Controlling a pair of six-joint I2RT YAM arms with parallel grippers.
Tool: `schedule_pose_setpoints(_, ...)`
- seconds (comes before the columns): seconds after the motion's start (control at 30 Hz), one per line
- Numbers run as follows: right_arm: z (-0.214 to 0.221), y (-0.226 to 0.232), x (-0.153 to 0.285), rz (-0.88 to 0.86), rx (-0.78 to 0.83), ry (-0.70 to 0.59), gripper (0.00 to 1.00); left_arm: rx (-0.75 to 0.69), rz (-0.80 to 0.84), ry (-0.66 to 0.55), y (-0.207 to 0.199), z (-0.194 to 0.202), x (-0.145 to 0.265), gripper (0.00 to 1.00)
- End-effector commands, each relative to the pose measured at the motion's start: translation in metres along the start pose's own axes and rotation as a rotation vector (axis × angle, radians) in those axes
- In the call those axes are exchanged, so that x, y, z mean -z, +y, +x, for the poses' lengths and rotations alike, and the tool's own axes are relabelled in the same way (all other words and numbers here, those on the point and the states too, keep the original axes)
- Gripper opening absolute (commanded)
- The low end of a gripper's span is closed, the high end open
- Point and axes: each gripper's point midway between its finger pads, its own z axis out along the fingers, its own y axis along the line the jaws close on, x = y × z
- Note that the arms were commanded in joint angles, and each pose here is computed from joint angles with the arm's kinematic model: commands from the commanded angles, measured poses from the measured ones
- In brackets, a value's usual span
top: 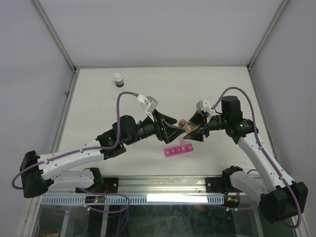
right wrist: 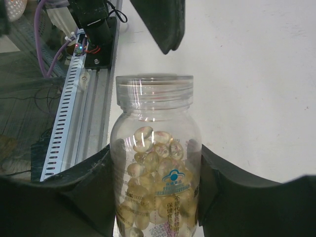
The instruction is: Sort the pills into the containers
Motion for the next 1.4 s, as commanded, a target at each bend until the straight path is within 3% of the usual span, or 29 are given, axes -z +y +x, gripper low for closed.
schedule_pose_setpoints(0.0,-0.024,-0.005,0.003,0.013,0.092,-0.034,0.00,0.060,-0.154,0.004,0.004,-0.011,-0.009,0.73)
schedule_pose_setpoints(0.4,-0.023,-0.005,0.003,0.013,0.090,-0.034,0.00,0.015,-0.181,0.076,0.004,-0.005,-0.027,0.62)
schedule_pose_setpoints(0.8,-0.024,-0.005,0.003,0.012,0.091,-0.035,0.00,-0.046,-0.081,0.159,-0.008,0.011,-0.031,0.34)
schedule_pose_setpoints(0.97,-0.024,-0.004,0.003,0.010,0.092,-0.037,0.00,-0.279,0.145,0.239,-0.024,0.040,-0.026,0.32)
schedule_pose_setpoints(1.1,-0.025,-0.004,0.003,0.009,0.092,-0.038,0.00,-0.588,0.432,0.320,-0.035,0.077,-0.006,0.35)
schedule_pose_setpoints(1.2,-0.024,-0.004,0.003,0.008,0.091,-0.037,0.00,-0.812,0.574,0.307,-0.031,0.087,0.003,0.38)
schedule_pose_setpoints(1.37,-0.024,-0.004,0.003,0.006,0.091,-0.038,0.00,-0.803,0.604,0.284,-0.009,0.059,-0.007,0.47)
